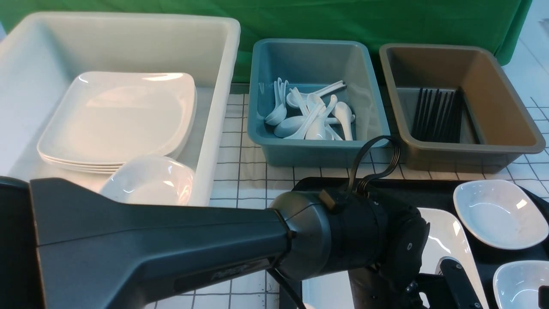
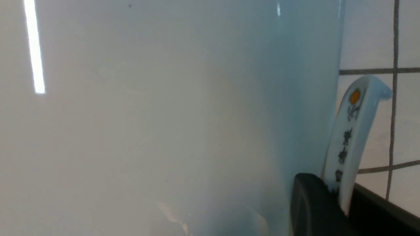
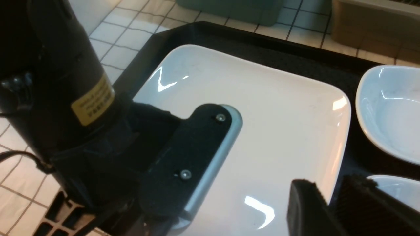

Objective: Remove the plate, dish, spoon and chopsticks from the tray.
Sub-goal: Use the left arm to grab a soup spoon from the plate

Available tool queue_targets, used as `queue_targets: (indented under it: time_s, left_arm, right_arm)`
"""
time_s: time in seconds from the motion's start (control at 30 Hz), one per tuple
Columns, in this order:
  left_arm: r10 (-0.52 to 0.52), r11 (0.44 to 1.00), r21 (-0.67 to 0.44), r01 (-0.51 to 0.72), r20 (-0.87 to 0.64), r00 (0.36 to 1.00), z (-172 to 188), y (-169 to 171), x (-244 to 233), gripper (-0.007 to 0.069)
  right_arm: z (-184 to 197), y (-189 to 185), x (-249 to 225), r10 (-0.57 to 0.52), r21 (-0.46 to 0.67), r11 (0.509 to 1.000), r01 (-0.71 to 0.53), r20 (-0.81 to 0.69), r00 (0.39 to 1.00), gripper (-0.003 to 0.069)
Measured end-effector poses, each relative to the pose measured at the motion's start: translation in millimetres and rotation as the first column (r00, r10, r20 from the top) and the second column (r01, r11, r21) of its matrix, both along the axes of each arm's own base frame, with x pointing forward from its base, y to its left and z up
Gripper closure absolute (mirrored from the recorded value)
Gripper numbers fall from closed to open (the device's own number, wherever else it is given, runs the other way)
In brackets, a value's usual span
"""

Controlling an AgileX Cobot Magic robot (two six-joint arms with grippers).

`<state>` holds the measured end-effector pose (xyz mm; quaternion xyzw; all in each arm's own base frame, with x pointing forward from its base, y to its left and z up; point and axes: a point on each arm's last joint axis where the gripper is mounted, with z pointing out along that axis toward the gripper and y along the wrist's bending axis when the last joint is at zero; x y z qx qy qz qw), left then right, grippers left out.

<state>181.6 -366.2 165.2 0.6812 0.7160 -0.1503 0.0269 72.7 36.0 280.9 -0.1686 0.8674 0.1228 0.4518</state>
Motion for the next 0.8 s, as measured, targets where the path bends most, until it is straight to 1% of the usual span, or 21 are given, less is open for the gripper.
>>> queue_targets:
  time_s: [0.43,0.57,0.63,0.8]
  left_arm:
    - [0.01,1.0,0.008,-0.01,-0.009,1.0,2.4,-0.4,0.0,0.0589]
    - [0.011,0.999,0.042,-0.01,-0.044,0.999,11.8,-1.8,-0.7,0.0595]
    - [0.001,0.999,0.052,0.002,-0.064,0.998,23.8,-4.3,-0.5,0.0596]
    - [-0.022,1.0,0.019,0.023,-0.054,0.998,49.8,-12.7,3.4,0.0596]
  right_arm:
    - [0.0,0.0,0.0,0.0,0.0,1.0,0.0,0.0,1.0,0.0447]
    - [0.0,0.0,0.0,0.0,0.0,1.0,0.0,0.0,1.0,0.0443]
    - [0.0,0.0,0.0,0.0,0.0,1.0,0.0,0.0,1.0,0.044]
    - [0.0,0.0,0.0,0.0,0.0,1.0,0.0,0.0,1.0,0.0438]
